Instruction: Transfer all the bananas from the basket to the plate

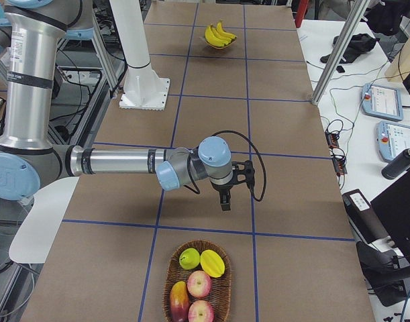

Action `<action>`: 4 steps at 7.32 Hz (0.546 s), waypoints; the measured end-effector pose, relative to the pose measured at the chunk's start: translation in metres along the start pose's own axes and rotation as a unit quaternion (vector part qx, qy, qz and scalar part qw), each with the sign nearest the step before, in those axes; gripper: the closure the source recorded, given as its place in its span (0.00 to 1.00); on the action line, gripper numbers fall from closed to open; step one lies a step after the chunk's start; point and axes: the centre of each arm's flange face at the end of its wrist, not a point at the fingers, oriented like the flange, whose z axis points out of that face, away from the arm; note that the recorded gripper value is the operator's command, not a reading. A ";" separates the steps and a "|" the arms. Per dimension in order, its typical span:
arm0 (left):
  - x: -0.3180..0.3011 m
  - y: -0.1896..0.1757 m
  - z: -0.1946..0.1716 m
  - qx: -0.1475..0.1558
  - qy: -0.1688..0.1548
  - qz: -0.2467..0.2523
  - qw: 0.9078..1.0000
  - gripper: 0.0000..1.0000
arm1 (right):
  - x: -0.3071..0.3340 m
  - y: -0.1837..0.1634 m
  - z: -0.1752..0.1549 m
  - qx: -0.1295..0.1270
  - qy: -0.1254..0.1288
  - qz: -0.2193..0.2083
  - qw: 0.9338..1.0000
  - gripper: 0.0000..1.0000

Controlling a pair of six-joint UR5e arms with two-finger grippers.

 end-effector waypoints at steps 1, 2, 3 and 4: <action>-0.002 0.000 0.002 -0.002 0.001 -0.002 1.000 0.01 | 0.002 0.000 -0.001 0.002 0.006 -0.004 1.000 0.00; -0.004 0.000 0.005 -0.005 0.000 -0.004 1.000 0.01 | 0.003 0.000 0.000 0.002 0.011 -0.011 1.000 0.00; -0.009 -0.002 0.010 -0.008 0.000 -0.007 1.000 0.01 | 0.005 0.002 0.003 -0.001 0.013 -0.019 1.000 0.00; -0.012 -0.004 0.014 -0.011 0.000 -0.009 1.000 0.01 | 0.007 0.005 0.007 -0.012 0.016 -0.029 0.999 0.00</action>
